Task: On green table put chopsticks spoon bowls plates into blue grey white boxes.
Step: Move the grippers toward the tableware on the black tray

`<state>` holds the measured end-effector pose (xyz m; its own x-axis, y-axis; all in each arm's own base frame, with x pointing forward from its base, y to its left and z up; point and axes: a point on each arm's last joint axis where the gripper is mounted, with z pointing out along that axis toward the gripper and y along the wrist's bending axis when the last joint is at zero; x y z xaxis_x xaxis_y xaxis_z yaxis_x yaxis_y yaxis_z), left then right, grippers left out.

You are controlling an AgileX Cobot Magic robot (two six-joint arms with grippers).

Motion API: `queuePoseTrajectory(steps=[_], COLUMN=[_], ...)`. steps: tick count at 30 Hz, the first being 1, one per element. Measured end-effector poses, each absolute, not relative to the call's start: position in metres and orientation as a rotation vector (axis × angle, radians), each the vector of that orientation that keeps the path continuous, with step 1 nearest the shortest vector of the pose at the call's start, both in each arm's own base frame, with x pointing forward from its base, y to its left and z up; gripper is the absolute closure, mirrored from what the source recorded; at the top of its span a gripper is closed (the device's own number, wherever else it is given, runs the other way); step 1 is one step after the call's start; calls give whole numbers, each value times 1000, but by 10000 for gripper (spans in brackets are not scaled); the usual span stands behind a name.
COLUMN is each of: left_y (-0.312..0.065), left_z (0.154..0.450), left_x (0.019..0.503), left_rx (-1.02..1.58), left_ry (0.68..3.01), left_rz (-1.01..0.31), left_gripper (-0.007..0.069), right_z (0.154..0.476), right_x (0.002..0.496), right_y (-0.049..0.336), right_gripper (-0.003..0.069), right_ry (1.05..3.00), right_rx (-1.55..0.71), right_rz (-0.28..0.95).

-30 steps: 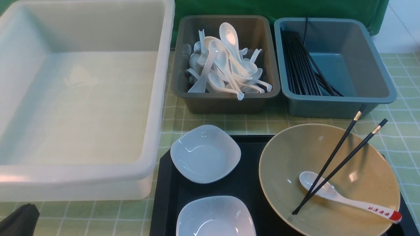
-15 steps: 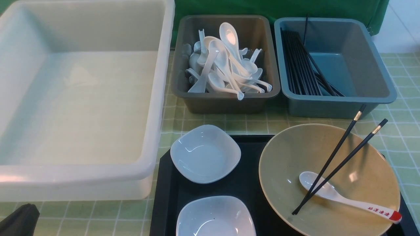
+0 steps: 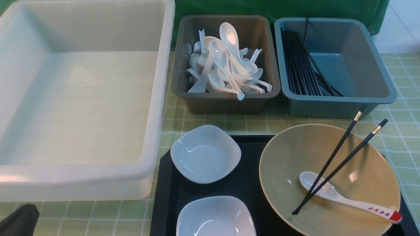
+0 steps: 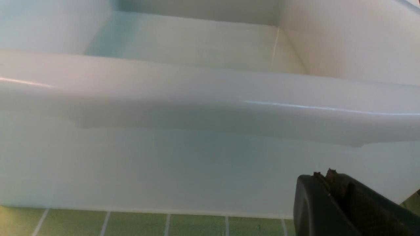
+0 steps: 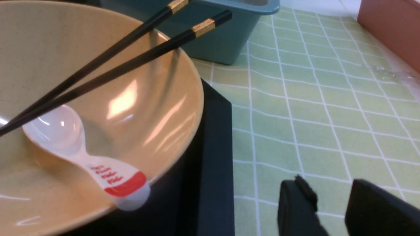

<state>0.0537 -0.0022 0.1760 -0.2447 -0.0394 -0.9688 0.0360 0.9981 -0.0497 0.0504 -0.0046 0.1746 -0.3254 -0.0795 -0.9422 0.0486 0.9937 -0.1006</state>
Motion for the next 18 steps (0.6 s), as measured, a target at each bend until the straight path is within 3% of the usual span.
queuePoseTrajectory(steps=[7,12,18], left_y=[-2,-3,-4], left_z=[182,202,208], left_x=[55,56,56], left_rx=[24,97,107], left_ry=[1752,1527,1460], left_rz=[-41,13,11], left_gripper=[627,627,627], right_z=[178,193,209], right_x=[53,56,56], right_y=[-5,-4,-4], right_gripper=[423,423,423], right_ry=[1819,1626,1453], right_rx=[-23,-24,6], right_rz=[-132,-137,-107])
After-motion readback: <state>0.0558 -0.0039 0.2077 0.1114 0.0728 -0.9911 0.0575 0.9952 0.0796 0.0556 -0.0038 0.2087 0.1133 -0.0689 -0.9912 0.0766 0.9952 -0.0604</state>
